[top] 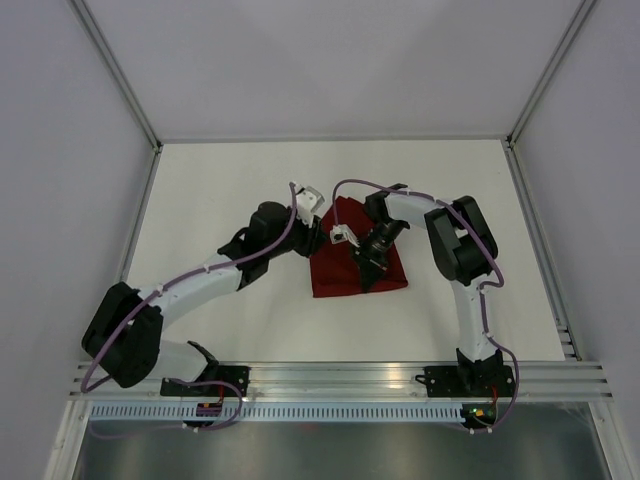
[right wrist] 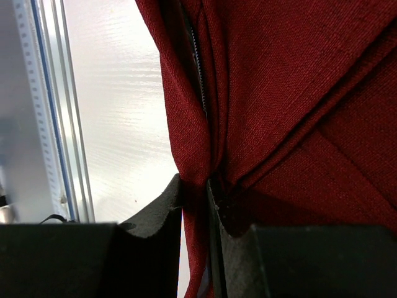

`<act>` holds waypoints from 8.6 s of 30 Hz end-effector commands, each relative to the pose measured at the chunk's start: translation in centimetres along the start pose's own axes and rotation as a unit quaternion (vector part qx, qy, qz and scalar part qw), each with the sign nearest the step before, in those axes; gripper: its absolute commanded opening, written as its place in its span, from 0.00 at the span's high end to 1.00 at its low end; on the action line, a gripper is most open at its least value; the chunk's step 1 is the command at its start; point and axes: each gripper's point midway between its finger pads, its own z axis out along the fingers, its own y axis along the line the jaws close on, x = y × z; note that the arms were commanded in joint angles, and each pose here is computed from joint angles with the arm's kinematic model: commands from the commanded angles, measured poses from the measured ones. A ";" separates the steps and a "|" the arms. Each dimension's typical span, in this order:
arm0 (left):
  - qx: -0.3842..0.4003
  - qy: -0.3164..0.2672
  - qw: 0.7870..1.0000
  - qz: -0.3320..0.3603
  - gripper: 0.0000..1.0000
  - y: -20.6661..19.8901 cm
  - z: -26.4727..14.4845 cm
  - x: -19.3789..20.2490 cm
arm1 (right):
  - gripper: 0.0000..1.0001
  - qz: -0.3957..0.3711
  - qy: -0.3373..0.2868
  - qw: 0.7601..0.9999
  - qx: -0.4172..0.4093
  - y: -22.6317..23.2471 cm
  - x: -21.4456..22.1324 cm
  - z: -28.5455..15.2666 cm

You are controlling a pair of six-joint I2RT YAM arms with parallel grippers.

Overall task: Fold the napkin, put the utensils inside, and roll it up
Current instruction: Roll the napkin with the utensil

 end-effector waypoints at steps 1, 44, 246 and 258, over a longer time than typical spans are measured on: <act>-0.062 -0.072 0.987 0.130 0.60 -0.8 -0.5 -2.1 | 0.89 -0.002 0.066 0.998 0.002 -2.4 3.6 1.8; 0.107 0.153 0.895 0.406 0.89 -12.7 6.6 16.7 | 0.88 0.032 0.052 0.998 -0.021 -3.5 3.7 1.3; 0.427 0.341 0.831 -0.100 0.98 -13.9 4.6 18.5 | 0.33 -0.240 -0.064 0.880 0.405 2.1 1.9 -3.7; 0.422 0.346 0.832 -0.101 0.98 -13.6 5.1 18.5 | 0.34 -0.256 -0.049 0.887 0.382 3.4 1.2 -1.5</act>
